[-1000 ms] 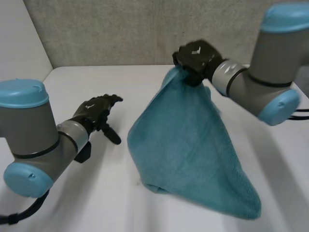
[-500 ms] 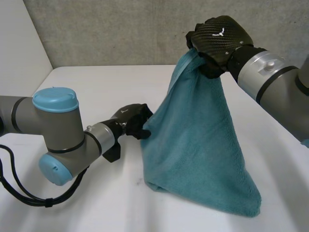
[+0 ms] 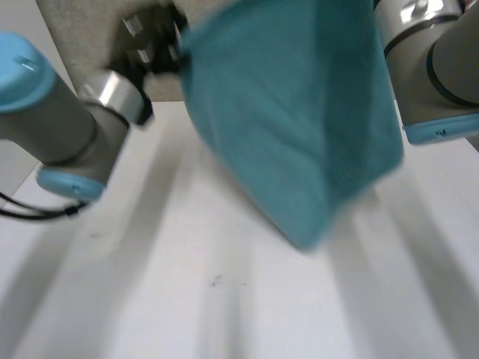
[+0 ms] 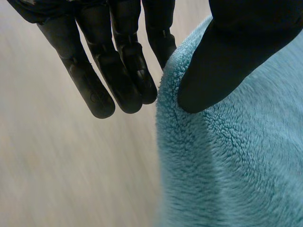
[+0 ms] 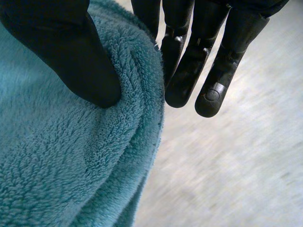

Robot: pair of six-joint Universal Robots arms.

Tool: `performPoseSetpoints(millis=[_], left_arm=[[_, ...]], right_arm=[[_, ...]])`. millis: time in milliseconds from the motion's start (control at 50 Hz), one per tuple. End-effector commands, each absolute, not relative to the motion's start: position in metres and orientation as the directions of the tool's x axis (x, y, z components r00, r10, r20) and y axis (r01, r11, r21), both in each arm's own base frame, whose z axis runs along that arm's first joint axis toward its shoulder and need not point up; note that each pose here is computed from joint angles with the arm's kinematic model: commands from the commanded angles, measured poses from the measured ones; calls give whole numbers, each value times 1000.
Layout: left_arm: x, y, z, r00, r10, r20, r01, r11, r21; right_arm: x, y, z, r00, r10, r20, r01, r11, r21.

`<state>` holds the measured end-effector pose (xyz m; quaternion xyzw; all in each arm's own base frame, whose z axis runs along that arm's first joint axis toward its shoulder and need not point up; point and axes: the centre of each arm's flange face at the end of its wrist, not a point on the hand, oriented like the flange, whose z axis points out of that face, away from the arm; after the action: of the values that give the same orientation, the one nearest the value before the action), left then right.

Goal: Fold the laundry

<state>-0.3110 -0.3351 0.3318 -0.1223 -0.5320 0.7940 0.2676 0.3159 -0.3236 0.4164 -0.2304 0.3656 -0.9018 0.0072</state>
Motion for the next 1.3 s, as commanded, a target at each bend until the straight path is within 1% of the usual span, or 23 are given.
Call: performPoseSetpoints(millis=[20,120,160,180,220,260,300,360,380,400,440,520,540,560,620,680,800,860,980,1000,1060,1140,1300], left_arm=[[-293,-302,381,-842,539,28,-345,-497,-796],[-290,-295,328,-847,530,50,-276,-357,-893],[-288,-291,306,-851,523,50,-237,-298,-925],[-285,-287,284,-859,510,39,-188,-245,-951],[-276,-281,251,-878,479,3,-94,-167,-981],[-268,-277,231,-889,458,-33,-23,-116,-993],[-259,-268,205,-891,445,-88,73,-52,-996],[-256,-261,189,-886,450,-116,123,-13,-992],[-254,-255,179,-881,454,-132,155,13,-988],[-254,-255,179,-881,454,-132,155,14,-988],[-253,-247,170,-871,466,-155,191,32,-981],[-254,-242,170,-865,476,-160,201,36,-979],[-254,-241,171,-864,477,-163,203,33,-979],[-255,-241,176,-864,475,-165,198,20,-980],[-252,-245,189,-872,460,-168,182,-13,-983],[-252,-247,193,-874,454,-170,177,-27,-984],[-248,-252,206,-884,434,-174,166,-57,-985],[-244,-253,208,-889,424,-174,166,-55,-985],[-238,-248,206,-891,420,-170,180,-16,-983],[-236,-248,206,-893,417,-170,182,-11,-983],[-230,-250,207,-901,398,-173,186,-6,-983],[-228,-252,213,-905,387,-174,182,-17,-983],[-209,-269,215,-931,321,-175,180,-13,-984]], right_arm=[[305,-297,412,-891,-185,414,-125,-777,-616],[293,-274,358,-836,-279,472,-203,-642,-739],[291,-271,348,-827,-295,478,-219,-614,-758],[289,-268,339,-818,-313,483,-233,-588,-775],[283,-254,297,-775,-398,490,-299,-453,-840],[277,-241,265,-737,-465,490,-366,-335,-868],[273,-232,244,-706,-514,487,-418,-253,-872],[267,-218,219,-653,-579,488,-505,-149,-851],[267,-218,219,-653,-579,488,-505,-148,-850],[261,-207,194,-585,-652,482,-609,-38,-792],[259,-205,191,-569,-670,477,-630,-17,-776],[259,-206,195,-562,-685,464,-645,12,-764],[256,-219,206,-614,-645,455,-605,13,-796],[256,-219,206,-614,-645,455,-604,13,-797],[243,-237,220,-707,-568,420,-529,32,-848],[228,-249,230,-798,-499,337,-424,67,-903],[207,-257,231,-870,-436,229,-309,120,-944],[200,-260,227,-871,-439,220,-306,135,-943],[197,-264,221,-818,-513,260,-361,108,-926],[199,-267,209,-792,-546,273,-403,131,-906],[199,-265,195,-772,-577,267,-441,183,-879],[199,-266,184,-769,-593,239,-443,226,-868],[203,-297,161,-751,-586,305,-466,143,-873]])
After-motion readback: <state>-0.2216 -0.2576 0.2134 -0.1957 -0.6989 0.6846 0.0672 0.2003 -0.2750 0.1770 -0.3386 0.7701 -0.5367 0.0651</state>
